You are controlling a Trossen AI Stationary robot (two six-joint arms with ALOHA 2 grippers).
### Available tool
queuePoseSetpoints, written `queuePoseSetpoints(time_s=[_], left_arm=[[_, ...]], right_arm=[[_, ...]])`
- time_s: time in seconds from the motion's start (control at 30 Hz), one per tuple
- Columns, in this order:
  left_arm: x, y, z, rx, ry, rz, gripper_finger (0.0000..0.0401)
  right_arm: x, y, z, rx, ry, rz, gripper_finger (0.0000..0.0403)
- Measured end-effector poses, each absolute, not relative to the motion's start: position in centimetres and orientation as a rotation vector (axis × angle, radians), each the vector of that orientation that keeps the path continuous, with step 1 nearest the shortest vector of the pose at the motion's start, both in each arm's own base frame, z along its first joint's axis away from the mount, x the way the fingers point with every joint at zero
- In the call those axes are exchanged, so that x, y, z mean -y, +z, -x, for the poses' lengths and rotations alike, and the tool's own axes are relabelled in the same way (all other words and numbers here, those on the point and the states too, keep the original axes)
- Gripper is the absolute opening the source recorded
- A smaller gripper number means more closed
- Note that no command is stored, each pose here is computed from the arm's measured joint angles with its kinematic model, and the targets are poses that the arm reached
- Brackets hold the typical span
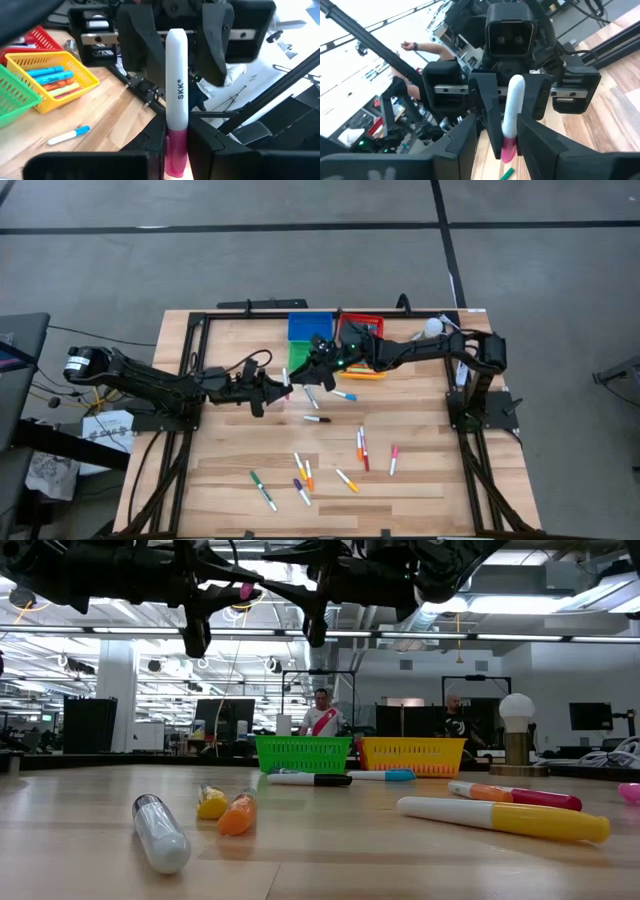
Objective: Pick & Place Markers
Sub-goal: Put the right small pink highlighter pen into the blue bin
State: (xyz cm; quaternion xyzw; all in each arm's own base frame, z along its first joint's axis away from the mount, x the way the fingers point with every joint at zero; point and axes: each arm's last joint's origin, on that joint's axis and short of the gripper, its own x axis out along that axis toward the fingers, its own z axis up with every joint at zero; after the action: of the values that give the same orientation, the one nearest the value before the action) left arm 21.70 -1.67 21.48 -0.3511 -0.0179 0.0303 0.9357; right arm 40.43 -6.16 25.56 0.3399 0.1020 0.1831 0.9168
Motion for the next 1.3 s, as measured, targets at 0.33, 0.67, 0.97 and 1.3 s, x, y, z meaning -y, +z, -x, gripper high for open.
queuePoseSetpoints(time_s=[0.33, 0.67, 0.97, 1.3], left_arm=[[1.7, 20.9, -21.7, -0.022, 0.078, 0.707, 0.0049], [0.6, 20.8, -21.7, -0.025, 0.108, 0.696, 0.0049], [-2.5, 22.1, -23.1, -0.164, 0.159, 0.593, 0.0049], [-7.1, 24.8, -25.7, -0.292, 0.173, 0.478, 0.0049]], right_arm=[[8.6, 24.2, -38.8, -0.368, 0.335, -0.689, 0.0146], [8.8, 26.6, -31.2, -0.390, 0.091, -0.572, 0.0127], [6.2, 28.6, -24.4, -0.303, -0.070, -0.465, 0.0120], [4.1, 27.8, -18.9, -0.219, -0.178, -0.384, 0.0120]])
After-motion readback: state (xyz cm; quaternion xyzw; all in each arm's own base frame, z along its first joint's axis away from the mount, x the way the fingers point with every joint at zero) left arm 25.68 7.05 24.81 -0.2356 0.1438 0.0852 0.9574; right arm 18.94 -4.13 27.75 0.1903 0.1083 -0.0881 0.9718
